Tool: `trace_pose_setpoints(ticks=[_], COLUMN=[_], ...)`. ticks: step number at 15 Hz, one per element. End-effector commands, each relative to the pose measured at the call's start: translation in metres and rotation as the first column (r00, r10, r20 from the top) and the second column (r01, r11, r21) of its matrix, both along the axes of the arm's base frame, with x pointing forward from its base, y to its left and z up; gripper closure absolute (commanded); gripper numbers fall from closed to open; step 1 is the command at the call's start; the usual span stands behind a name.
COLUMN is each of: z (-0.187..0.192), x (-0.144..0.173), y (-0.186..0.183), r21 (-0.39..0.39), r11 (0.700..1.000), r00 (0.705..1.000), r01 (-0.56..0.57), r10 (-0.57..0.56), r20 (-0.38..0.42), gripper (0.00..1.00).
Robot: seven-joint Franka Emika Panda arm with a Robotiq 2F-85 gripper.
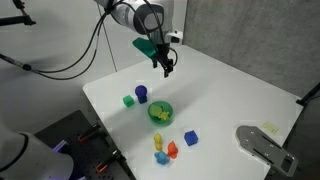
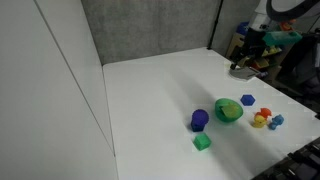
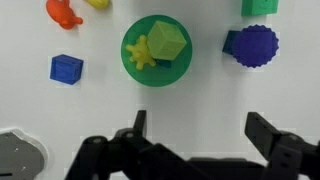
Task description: Remove the blue block from the bowl and put it on the table
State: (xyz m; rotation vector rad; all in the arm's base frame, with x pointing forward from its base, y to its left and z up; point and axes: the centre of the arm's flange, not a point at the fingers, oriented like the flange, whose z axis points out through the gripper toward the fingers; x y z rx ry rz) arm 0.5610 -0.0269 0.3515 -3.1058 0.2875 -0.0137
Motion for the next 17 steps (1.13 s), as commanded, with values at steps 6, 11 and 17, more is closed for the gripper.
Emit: trace_pose_setpoints(ticks=[6, 11, 17], z=[0.107, 0.159, 0.159], x=[-0.018, -0.022, -0.027], y=[0.014, 0.010, 0.009], r21=[-0.020, -0.064, -0.063], r11=[0.999, 0.995, 0.996], r00=[0.998, 0.994, 0.994], r01=[-0.050, -0.071, -0.062], r10=[0.049, 0.065, 0.056], r20=[-0.045, -0.089, -0.095], gripper=[0.00, 0.00, 0.00])
